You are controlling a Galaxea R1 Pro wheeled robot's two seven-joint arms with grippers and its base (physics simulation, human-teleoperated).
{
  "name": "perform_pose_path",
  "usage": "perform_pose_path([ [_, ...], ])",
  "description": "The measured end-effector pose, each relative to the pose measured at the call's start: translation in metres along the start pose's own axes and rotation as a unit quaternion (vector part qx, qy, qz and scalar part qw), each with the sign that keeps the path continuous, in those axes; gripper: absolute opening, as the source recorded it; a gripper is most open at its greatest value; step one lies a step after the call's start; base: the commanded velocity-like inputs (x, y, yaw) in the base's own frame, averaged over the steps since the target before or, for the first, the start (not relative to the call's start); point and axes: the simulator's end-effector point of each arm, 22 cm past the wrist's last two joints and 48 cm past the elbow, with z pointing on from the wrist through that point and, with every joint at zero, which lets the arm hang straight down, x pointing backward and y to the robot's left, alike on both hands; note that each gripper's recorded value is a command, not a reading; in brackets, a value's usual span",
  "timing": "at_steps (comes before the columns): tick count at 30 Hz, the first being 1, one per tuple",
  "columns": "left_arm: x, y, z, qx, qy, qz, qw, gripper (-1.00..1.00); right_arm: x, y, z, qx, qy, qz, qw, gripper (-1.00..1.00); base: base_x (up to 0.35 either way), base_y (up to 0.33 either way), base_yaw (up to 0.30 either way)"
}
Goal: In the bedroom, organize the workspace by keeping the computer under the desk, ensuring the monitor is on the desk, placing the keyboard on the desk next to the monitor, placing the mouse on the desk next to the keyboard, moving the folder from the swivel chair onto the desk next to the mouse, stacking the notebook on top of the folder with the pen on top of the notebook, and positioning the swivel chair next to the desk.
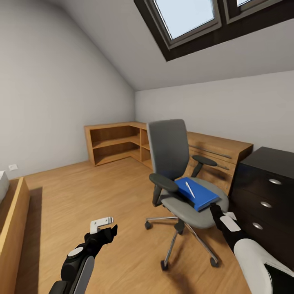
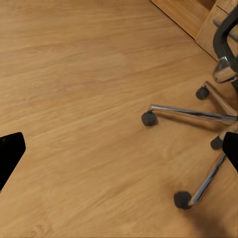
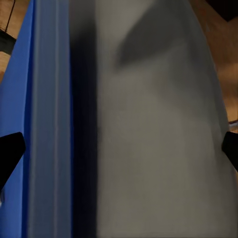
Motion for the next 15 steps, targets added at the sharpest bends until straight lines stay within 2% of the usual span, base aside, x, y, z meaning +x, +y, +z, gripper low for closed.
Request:
perform_pose_path([
  [4,0.0001,-0.0002,0.0000,0.000,0.000,0.000,1.0000,1.00,-0.0002,0.0000,0.0000,0.000,0.000,0.000,1.0000,1.00,0.309,0.000,0.000],
  [7,0.0005,-0.0004,0.0003,0.000,0.001,0.000,1.0000,1.00,0.0006,0.0005,0.0003,-0.001,0.001,0.003,1.0000,1.00,0.070,-0.005,0.000],
  [10,0.0006,-0.0004,0.0004,0.000,0.001,0.000,1.0000,1.00,0.0003,0.0005,0.0005,-0.001,0.000,0.002,1.0000,1.00,-0.067,-0.069,0.000],
  [15,0.0015,-0.0003,0.0008,0.000,0.002,0.000,1.0000,1.00,0.0001,0.0003,0.0008,-0.001,0.000,0.002,1.0000,1.00,-0.244,-0.093,0.000],
])
